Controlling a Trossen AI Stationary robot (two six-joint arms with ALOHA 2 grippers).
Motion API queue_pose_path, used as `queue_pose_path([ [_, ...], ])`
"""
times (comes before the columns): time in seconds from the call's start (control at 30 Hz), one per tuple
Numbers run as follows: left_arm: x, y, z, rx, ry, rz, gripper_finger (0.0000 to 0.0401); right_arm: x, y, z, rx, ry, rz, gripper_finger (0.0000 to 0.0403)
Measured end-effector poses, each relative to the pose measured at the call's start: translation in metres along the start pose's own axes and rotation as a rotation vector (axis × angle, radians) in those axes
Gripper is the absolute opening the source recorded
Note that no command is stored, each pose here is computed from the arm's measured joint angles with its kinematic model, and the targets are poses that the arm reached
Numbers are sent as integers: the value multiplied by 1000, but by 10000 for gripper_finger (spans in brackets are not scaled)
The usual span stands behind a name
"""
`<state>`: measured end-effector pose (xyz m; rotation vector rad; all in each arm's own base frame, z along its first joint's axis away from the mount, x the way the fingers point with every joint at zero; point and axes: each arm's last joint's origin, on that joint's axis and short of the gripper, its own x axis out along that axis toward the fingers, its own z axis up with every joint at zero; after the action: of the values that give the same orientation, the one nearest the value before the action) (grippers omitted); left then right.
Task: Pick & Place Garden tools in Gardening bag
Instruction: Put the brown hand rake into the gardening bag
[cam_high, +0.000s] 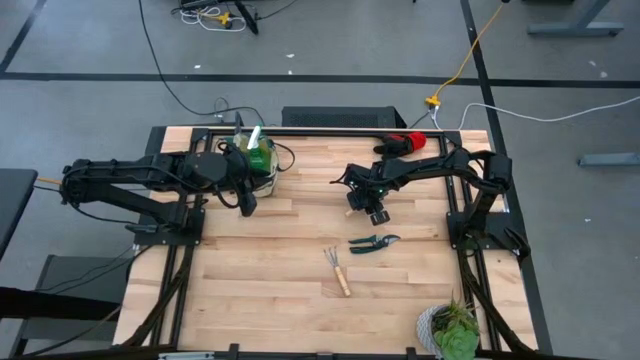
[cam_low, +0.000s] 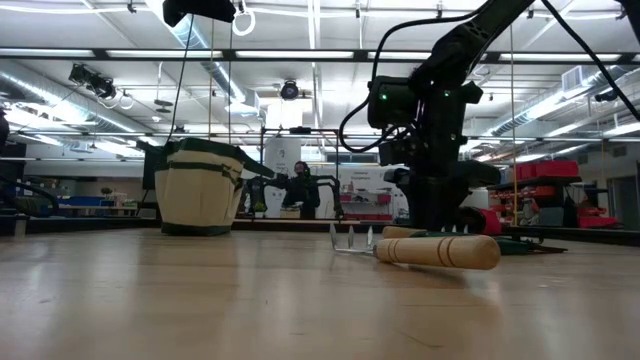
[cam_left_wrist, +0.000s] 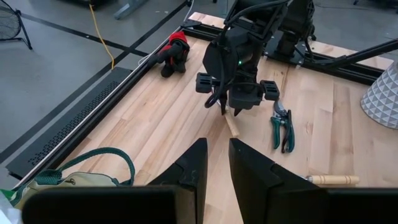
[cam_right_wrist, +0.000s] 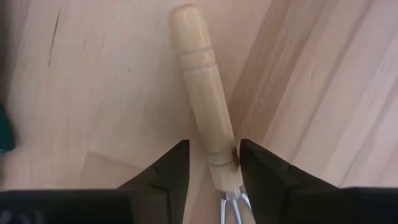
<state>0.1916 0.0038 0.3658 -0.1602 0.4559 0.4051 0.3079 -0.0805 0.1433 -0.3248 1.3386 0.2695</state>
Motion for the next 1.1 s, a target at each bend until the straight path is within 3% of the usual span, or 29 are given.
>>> queue_pose_path([
  [0.43,0,0,2,-6,-21,3,71,7,5,-6,4,17,-17,138],
  [0.87,0,0,2,-9,-23,3,71,5,6,-7,5,15,-11,58],
  [1.1,0,0,2,-8,-24,3,71,-3,5,-8,6,19,-64,57],
])
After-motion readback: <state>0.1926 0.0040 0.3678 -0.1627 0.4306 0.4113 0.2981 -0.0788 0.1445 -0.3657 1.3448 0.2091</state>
